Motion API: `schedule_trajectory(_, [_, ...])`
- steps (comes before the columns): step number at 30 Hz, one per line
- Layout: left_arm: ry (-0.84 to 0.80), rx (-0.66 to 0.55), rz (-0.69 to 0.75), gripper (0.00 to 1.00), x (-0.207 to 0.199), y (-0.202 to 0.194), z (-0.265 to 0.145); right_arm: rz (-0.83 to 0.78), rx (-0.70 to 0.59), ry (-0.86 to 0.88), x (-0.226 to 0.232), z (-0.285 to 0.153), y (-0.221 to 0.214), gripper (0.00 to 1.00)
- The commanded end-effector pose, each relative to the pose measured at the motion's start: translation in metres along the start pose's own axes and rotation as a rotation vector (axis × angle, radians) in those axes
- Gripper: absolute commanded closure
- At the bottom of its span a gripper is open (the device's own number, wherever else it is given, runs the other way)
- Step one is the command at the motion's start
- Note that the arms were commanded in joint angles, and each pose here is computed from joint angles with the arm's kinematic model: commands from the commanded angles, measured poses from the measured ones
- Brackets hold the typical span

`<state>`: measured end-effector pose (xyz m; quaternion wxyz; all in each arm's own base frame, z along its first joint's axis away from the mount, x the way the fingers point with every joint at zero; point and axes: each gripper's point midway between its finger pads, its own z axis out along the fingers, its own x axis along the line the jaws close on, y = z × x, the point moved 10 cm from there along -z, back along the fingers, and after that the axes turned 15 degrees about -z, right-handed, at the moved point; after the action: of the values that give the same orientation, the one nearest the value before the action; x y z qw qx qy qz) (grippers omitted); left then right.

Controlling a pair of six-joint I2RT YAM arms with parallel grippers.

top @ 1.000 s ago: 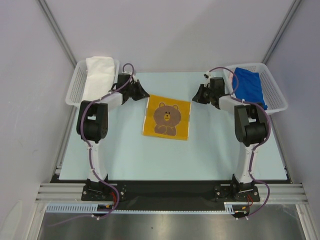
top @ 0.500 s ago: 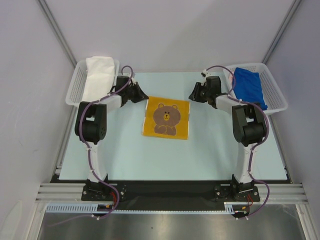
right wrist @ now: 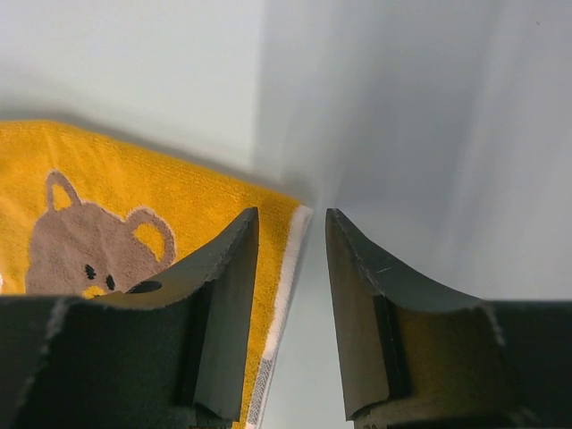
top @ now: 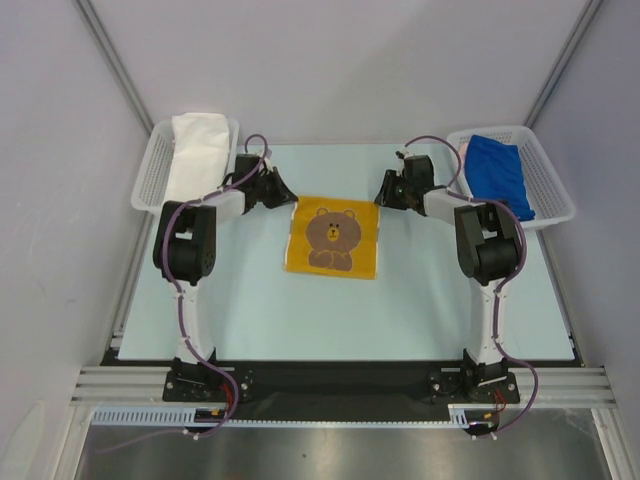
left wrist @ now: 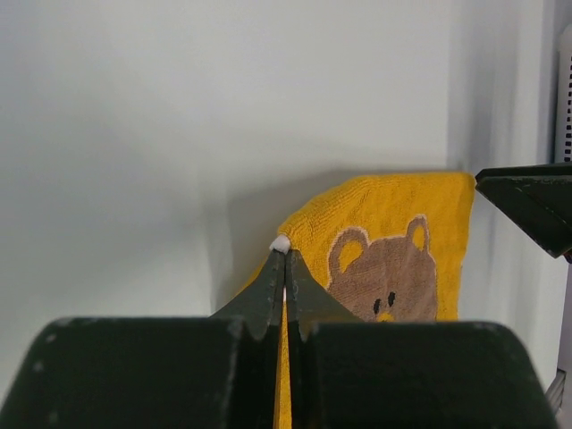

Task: Fold and stack the towels
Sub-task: Fold the towel

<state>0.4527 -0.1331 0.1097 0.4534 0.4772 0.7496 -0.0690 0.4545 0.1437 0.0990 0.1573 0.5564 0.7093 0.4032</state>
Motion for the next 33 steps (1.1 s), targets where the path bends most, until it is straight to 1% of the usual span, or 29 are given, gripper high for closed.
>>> schedule_trajectory(1, [-0.044, -0.013, 0.027, 0.99, -0.009, 0.011, 0.001, -0.032, -0.027, 0.005, 0.005, 0.006, 0.012, 0.58])
schedule_trajectory(7, [-0.045, -0.012, 0.017, 0.99, -0.007, 0.012, 0.004, -0.035, -0.018, 0.005, 0.004, 0.013, 0.009, 0.60])
schedule_trajectory(8, [-0.044, -0.011, 0.016, 0.99, -0.007, 0.011, 0.004, -0.028, 0.009, -0.001, 0.004, 0.012, 0.006, 0.60])
schedule_trajectory(10, [-0.042, -0.015, 0.014, 0.99, -0.007, 0.012, 0.004, -0.028, 0.008, -0.002, 0.003, 0.012, 0.006, 0.62])
schedule_trajectory(12, [-0.041, -0.021, 0.013, 0.99, -0.007, 0.012, 0.004, -0.031, 0.012, 0.002, 0.004, 0.014, 0.008, 0.65])
schedule_trajectory(13, [-0.042, -0.020, 0.013, 0.99, -0.007, 0.012, 0.004, -0.030, 0.009, 0.005, 0.004, 0.014, 0.009, 0.70])
schedule_trajectory(17, [-0.044, -0.042, 0.018, 0.99, -0.008, 0.013, 0.002, -0.033, -0.008, 0.005, 0.006, 0.013, 0.014, 0.80])
schedule_trajectory(19, [-0.065, -0.073, 0.037, 0.99, -0.014, 0.016, -0.002, -0.037, -0.023, 0.006, 0.007, 0.010, 0.019, 0.85])
schedule_trajectory(22, [-0.084, -0.112, 0.065, 1.00, -0.020, 0.021, -0.007, -0.041, -0.051, 0.001, 0.007, 0.004, 0.027, 0.87])
schedule_trajectory(25, [-0.104, -0.153, 0.087, 1.00, -0.025, 0.022, -0.015, -0.044, -0.069, 0.001, 0.009, -0.003, 0.031, 0.88])
schedule_trajectory(26, [-0.125, -0.177, 0.101, 1.00, -0.029, 0.025, -0.018, -0.055, -0.115, -0.004, 0.011, -0.008, 0.041, 0.88])
schedule_trajectory(33, [-0.143, -0.256, 0.128, 0.99, -0.040, 0.024, -0.040, -0.075, -0.211, -0.017, 0.023, -0.039, 0.051, 0.88])
